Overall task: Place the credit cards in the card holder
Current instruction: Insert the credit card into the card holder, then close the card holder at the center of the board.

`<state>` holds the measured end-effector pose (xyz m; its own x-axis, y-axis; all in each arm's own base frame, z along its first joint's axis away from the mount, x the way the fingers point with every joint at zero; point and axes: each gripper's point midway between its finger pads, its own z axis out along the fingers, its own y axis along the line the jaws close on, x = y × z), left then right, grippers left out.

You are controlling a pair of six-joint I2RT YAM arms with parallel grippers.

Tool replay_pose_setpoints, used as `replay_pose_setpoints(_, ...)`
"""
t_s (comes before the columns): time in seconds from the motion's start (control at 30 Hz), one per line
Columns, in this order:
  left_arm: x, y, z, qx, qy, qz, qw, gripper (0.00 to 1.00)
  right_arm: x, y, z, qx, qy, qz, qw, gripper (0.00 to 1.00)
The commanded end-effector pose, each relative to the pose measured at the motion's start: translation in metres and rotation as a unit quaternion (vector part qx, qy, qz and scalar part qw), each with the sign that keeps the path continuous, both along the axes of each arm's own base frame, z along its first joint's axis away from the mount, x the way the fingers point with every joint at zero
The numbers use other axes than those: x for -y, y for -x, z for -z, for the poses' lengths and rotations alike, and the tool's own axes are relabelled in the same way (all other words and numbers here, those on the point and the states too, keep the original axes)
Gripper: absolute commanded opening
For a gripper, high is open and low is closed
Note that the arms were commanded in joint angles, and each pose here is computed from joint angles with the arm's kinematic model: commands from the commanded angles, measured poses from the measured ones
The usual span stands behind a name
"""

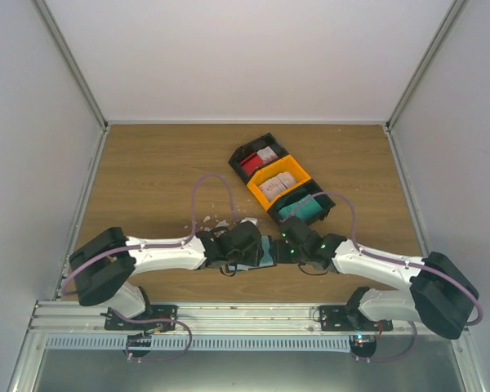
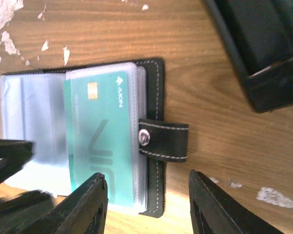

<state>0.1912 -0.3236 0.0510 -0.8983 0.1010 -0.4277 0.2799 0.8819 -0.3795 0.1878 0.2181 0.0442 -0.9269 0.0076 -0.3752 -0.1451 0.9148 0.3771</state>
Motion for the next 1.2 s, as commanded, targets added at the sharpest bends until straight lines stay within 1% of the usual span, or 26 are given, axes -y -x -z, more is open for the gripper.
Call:
replay_pose_setpoints(0.0,-0.013,-0.014,-0.029,0.040,0.012,-0.023,0.999,0.50,0.013,-0.014,-0.005,0.017,0.026,0.024,0.999,0.49)
replay_pose_setpoints(0.1,-0.040,-0.017,-0.028,0.033,0.000,-0.060,0.998,0.62,0.017,-0.020,-0.003,0.019,0.033,0.027,0.999,0.52)
replay_pose_setpoints(0.13,-0.048,-0.018,-0.026,0.030,-0.002,-0.070,0.997,0.65,0.017,-0.023,-0.003,0.021,0.031,0.026,0.999,0.53)
replay_pose_setpoints(0.23,-0.071,-0.017,-0.018,0.013,0.000,-0.093,0.996,0.67,0.009,-0.032,-0.004,0.031,0.011,-0.001,0.999,0.53)
replay_pose_setpoints(0.3,-0.085,-0.016,-0.010,-0.001,-0.006,-0.113,0.994,0.64,-0.001,-0.035,-0.003,0.027,-0.012,-0.029,0.999,0.50)
replay_pose_setpoints(0.33,-0.090,-0.014,-0.006,-0.007,-0.010,-0.118,0.993,0.63,-0.004,-0.035,-0.002,0.023,-0.017,-0.037,0.999,0.45)
replay_pose_setpoints(0.37,-0.093,-0.012,-0.002,-0.013,-0.013,-0.121,0.993,0.61,-0.006,-0.036,-0.001,0.020,-0.022,-0.044,0.999,0.43)
replay_pose_setpoints(0.5,-0.097,-0.006,0.010,-0.038,-0.003,-0.118,0.992,0.54,-0.009,-0.030,0.010,-0.002,-0.030,-0.054,0.998,0.39)
replay_pose_setpoints(0.6,-0.097,-0.002,0.018,-0.055,0.006,-0.115,0.992,0.49,-0.008,-0.023,0.018,-0.020,-0.030,-0.057,0.998,0.31)
replay_pose_setpoints(0.7,-0.095,0.002,0.023,-0.068,0.012,-0.107,0.992,0.44,-0.009,-0.021,0.017,-0.021,-0.038,-0.058,0.997,0.21)
replay_pose_setpoints(0.83,-0.091,0.004,0.028,-0.076,0.018,-0.095,0.992,0.42,-0.009,-0.028,0.004,-0.003,-0.040,-0.049,0.998,0.12)
replay_pose_setpoints(1.1,-0.073,0.002,0.028,-0.081,0.044,-0.068,0.993,0.35,-0.020,-0.038,-0.040,0.042,-0.071,-0.064,0.995,0.01)
replay_pose_setpoints(1.17,-0.067,-0.001,0.027,-0.079,0.049,-0.061,0.994,0.35,-0.024,-0.038,-0.050,0.049,-0.085,-0.072,0.993,0.00)
